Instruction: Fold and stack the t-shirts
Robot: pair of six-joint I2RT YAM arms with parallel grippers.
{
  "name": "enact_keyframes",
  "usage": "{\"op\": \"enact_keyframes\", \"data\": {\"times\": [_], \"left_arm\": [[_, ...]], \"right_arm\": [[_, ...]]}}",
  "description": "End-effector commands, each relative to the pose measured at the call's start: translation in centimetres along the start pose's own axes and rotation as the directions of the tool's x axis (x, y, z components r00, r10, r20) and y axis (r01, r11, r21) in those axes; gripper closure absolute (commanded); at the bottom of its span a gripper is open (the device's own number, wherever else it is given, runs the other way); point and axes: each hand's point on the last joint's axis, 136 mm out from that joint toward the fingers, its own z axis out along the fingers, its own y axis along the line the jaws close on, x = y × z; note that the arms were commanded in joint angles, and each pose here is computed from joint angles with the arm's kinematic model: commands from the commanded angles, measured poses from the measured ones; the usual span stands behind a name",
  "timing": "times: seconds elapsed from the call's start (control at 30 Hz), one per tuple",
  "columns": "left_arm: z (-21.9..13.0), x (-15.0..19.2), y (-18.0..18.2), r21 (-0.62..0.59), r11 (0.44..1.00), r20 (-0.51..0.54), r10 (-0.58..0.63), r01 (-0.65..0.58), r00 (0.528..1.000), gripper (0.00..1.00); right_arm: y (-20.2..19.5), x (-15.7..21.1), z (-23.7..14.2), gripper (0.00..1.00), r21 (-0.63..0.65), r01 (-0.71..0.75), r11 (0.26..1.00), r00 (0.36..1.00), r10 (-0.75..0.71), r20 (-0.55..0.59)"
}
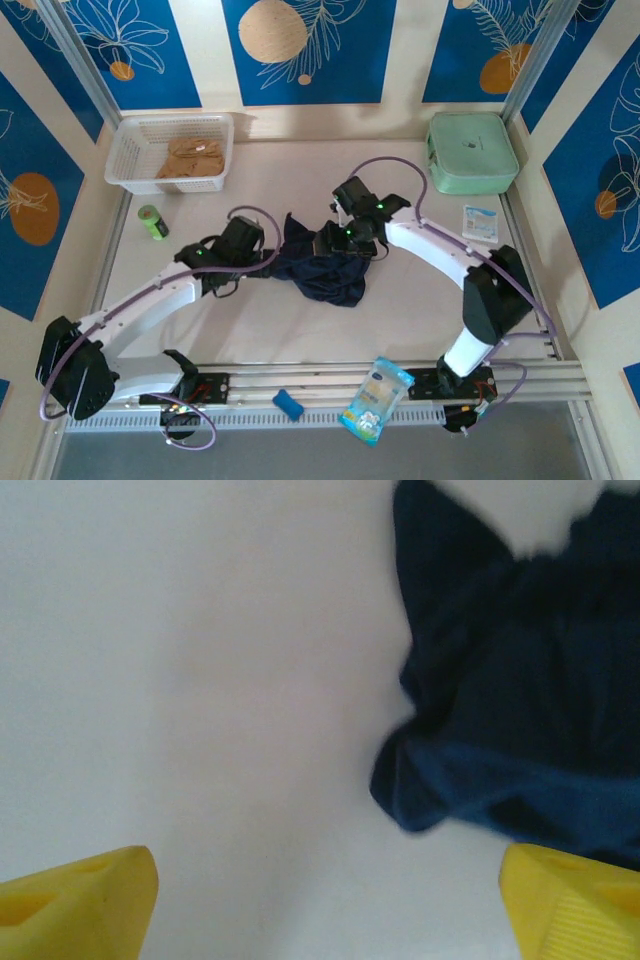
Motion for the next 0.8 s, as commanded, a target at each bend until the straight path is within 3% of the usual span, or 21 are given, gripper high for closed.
{"op": "enact_keyframes", "data": {"times": [0.0, 0.17, 0.4, 0.47, 0.53, 0.63, 0.67, 0.77], "left_arm": [[1.3, 1.2, -3.3, 0.198, 0.980, -0.014, 0.003, 0.000, 1.000, 0.13], [3.9, 2.7, -3.4, 0.212, 0.977, -0.003, 0.032, -0.030, 0.999, 0.12], [7.5, -0.4, -4.4, 0.174, 0.982, 0.121, 0.055, -0.076, 0.991, 0.15], [8.1, -1.8, -4.9, 0.166, 0.982, 0.154, 0.061, -0.086, 0.986, 0.30], [8.4, -3.4, -5.3, 0.147, 0.984, 0.181, 0.070, -0.098, 0.981, 0.63], [7.4, -5.7, -5.7, 0.125, 0.985, 0.222, 0.088, -0.118, 0.971, 0.95], [6.8, -6.4, -5.7, 0.118, 0.985, 0.236, 0.096, -0.127, 0.967, 1.00], [3.7, -8.7, -5.3, 0.079, 0.984, 0.289, 0.131, -0.160, 0.948, 1.00]], "right_arm": [[-2.4, -0.2, 0.4, 0.37, 0.154, -0.068, 0.986, 0.997, 0.071, -0.013], [-2.7, -1.4, 1.7, 0.41, 0.164, -0.094, 0.982, 0.995, 0.096, -0.004], [-2.3, -3.0, 2.4, 0.49, 0.161, -0.105, 0.981, 0.994, 0.105, 0.007], [-2.3, -3.3, 2.4, 0.59, 0.161, -0.110, 0.981, 0.994, 0.110, 0.011], [-2.5, -3.5, 2.0, 0.73, 0.164, -0.119, 0.979, 0.993, 0.117, 0.021], [-3.1, -3.7, 0.8, 0.93, 0.168, -0.133, 0.977, 0.991, 0.127, 0.046], [-3.3, -3.8, 0.3, 0.98, 0.168, -0.140, 0.976, 0.990, 0.132, 0.058], [-4.2, -3.8, -1.7, 1.00, 0.161, -0.165, 0.973, 0.984, 0.150, 0.100]]}}
